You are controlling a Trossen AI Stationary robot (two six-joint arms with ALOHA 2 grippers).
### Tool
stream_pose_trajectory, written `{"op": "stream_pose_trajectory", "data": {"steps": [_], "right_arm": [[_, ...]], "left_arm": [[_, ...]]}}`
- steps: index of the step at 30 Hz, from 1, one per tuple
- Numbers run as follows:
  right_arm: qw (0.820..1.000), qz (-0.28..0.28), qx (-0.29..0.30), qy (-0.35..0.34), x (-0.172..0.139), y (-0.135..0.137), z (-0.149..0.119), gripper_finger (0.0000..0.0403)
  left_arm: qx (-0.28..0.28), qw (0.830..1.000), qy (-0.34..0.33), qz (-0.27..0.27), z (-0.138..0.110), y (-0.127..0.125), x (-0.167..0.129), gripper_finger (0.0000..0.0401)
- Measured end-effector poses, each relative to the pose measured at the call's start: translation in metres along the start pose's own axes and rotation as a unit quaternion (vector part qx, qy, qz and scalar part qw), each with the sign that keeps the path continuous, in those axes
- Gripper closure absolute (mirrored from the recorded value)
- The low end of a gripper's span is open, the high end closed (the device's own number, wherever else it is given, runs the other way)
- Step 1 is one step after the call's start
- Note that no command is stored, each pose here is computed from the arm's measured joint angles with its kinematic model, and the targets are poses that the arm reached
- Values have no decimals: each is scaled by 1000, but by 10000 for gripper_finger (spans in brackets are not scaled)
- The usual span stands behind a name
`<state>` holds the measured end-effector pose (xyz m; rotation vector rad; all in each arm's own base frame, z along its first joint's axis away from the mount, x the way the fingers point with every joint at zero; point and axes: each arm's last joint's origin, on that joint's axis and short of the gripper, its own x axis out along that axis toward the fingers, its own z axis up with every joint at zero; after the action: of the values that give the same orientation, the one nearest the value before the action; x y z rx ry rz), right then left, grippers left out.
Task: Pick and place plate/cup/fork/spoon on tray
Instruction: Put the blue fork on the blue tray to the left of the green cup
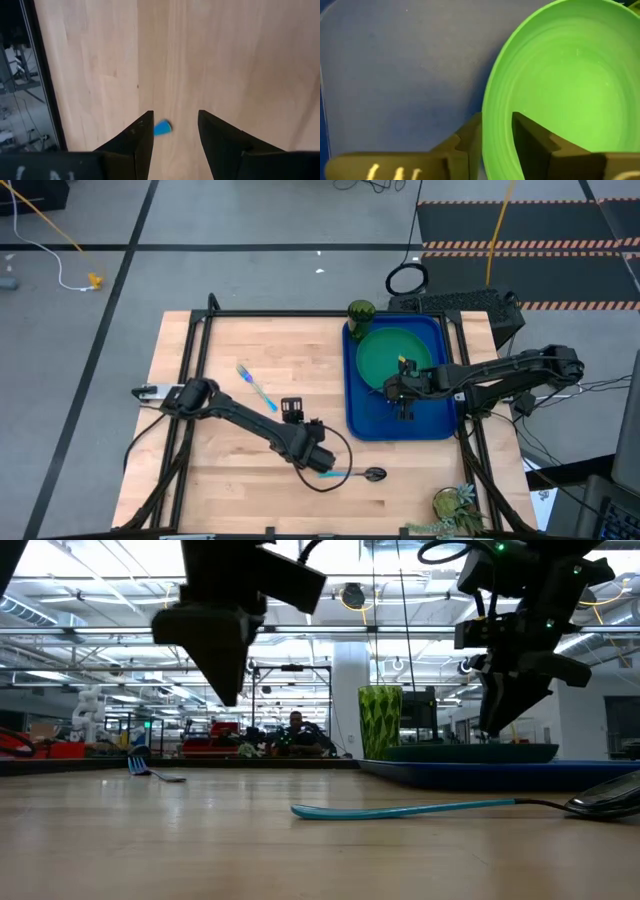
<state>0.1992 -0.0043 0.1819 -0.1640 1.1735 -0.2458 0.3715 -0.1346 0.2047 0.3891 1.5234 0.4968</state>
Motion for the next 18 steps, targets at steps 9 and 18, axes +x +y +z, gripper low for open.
{"op": "stream_pose_trajectory", "data": {"steps": [9,18], "right_arm": [[1000,14,-14,-16,-8,10,1,280],[993,45,-21,-105,-45,22,9,279]], "left_arm": [[10,1000,18,9,-18,-15,-17,244],[64,998,20,-12,-24,-14,-23,245]]}}
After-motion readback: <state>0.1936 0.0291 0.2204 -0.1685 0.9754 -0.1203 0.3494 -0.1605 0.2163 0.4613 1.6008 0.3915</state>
